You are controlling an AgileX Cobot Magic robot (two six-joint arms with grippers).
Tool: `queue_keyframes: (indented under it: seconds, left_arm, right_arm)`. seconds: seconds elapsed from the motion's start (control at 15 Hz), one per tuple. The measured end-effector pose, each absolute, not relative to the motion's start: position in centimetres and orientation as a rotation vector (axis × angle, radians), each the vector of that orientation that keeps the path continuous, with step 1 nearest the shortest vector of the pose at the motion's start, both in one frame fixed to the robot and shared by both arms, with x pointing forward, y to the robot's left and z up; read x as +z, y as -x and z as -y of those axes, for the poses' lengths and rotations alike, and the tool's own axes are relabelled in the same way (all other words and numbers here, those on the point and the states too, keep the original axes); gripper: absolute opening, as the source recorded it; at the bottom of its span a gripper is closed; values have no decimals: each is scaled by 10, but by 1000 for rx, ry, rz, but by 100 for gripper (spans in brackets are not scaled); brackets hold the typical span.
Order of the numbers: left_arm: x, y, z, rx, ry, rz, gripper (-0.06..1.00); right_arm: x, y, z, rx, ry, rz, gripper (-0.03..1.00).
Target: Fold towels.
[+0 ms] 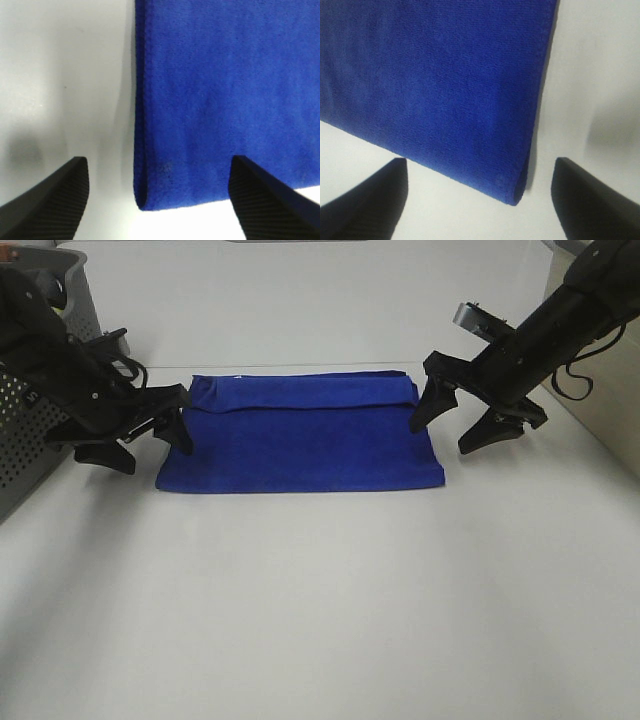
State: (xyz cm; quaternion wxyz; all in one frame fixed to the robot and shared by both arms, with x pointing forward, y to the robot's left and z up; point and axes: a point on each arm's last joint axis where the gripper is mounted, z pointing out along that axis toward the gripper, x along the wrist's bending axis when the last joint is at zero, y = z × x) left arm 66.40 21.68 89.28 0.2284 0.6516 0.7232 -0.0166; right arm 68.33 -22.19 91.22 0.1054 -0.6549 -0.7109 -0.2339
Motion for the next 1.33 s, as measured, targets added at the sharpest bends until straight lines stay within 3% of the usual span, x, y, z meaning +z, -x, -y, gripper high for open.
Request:
queue_keyframes:
  seconds: [0.4, 0.8, 0.93, 1.0, 1.13, 1.2, 1.33]
  left_arm:
    - [895, -671, -217, 3, -1682, -1997, 73]
    - [868, -671, -200, -47, -1723, -1965, 68]
    - [867, -669, -188, -62, -1746, -1928, 60]
    - [865, -669, -185, -72, -1741, -1930, 49]
    - [862, -668, -185, -82, -1734, -1943, 14]
    - [862, -668, -185, -84, -1736, -1943, 4]
    - [863, -666, -184, -108, -1749, -1942, 3]
  right_arm:
    - [898, -685, 222, -676, 1922, 2107, 74]
    - [874, -686, 207, -683, 1898, 2048, 69]
    - [870, -687, 203, -699, 1913, 2024, 57]
    - [867, -687, 202, -696, 1936, 2006, 44]
    - [863, -688, 205, -674, 1968, 2004, 13]
    - [862, -688, 206, -662, 1980, 1998, 1]
    - [865, -687, 208, -638, 1976, 2017, 0]
